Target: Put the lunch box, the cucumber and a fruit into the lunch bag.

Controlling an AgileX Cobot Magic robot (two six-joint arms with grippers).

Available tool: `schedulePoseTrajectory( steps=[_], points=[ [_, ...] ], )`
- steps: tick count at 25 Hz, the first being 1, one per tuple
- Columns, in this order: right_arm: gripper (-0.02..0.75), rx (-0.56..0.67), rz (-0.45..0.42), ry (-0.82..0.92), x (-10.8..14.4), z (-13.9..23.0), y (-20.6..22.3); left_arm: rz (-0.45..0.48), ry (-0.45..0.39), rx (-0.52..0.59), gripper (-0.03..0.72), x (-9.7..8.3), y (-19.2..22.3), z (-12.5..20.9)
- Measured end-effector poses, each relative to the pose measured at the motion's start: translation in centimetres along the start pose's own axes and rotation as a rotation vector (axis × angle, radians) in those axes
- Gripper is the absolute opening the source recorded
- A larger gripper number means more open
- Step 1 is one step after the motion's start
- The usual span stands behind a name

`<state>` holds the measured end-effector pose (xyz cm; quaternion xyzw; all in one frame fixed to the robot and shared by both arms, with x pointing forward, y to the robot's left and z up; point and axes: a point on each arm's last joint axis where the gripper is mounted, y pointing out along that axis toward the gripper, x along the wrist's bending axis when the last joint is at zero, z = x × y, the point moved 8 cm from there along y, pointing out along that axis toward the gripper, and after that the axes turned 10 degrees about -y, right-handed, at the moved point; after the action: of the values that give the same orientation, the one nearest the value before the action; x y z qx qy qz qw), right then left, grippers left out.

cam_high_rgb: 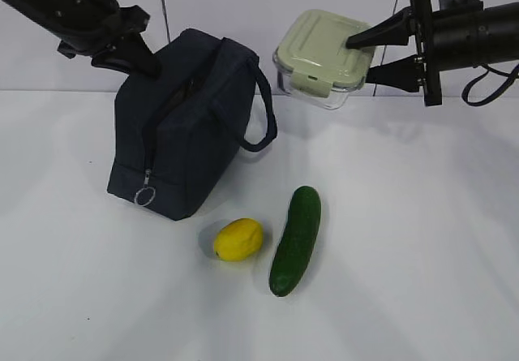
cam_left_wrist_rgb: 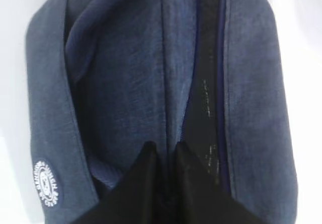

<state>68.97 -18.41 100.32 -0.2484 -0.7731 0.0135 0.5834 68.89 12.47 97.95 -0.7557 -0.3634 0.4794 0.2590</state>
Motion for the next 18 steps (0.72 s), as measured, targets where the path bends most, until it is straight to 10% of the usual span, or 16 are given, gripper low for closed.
schedulePoseTrajectory(
  steps=[18],
  points=[
    [0.392,0.015,-0.13,0.021,3.8,1.3,3.6,0.017,0.045,-0.004,0.033,-2.9,0.9,0.4]
  ],
)
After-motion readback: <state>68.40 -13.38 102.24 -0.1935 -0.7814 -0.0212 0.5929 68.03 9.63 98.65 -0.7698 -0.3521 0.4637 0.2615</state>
